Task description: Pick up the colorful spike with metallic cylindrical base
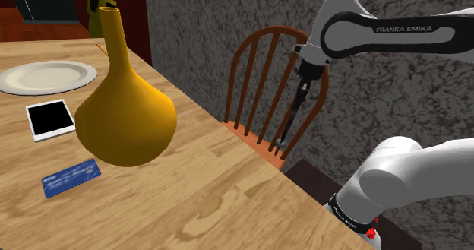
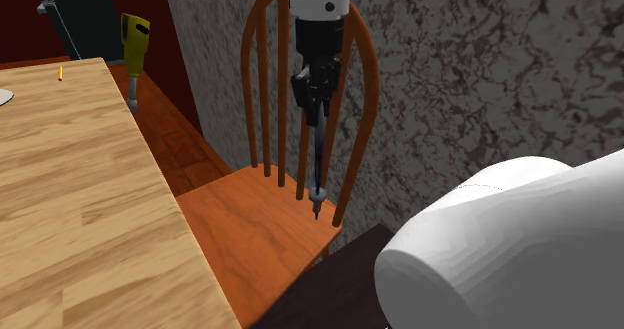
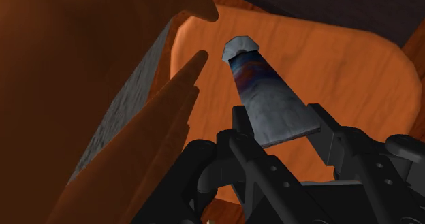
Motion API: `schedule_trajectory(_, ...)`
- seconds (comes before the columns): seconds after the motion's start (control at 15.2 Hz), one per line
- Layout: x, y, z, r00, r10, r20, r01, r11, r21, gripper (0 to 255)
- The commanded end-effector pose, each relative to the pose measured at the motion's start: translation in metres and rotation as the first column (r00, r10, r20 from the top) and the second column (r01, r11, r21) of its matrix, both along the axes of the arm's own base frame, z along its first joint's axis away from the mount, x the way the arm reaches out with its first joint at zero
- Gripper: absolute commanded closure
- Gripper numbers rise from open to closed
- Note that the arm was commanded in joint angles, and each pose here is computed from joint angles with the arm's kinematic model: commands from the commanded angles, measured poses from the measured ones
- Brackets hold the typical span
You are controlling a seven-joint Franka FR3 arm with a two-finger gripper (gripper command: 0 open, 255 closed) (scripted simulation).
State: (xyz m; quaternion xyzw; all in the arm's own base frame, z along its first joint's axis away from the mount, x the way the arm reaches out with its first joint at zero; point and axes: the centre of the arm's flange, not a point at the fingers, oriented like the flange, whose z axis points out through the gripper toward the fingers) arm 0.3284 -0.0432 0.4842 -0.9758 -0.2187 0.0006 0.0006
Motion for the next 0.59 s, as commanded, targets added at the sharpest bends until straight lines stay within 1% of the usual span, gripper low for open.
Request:
schedule_trajectory(0.0, 0.0, 0.001, 0.01, 1.0, 0.0, 0.0, 0.0, 1.0, 0.0, 255)
schedule_trajectory(0.4, 0.0, 0.001, 0.042, 1.0, 0.0, 0.0, 0.0, 1.0, 0.0, 255)
schedule_trajectory(0.53, 0.0, 0.001, 0.042, 1.0, 0.0, 0.0, 0.0, 1.0, 0.0, 255)
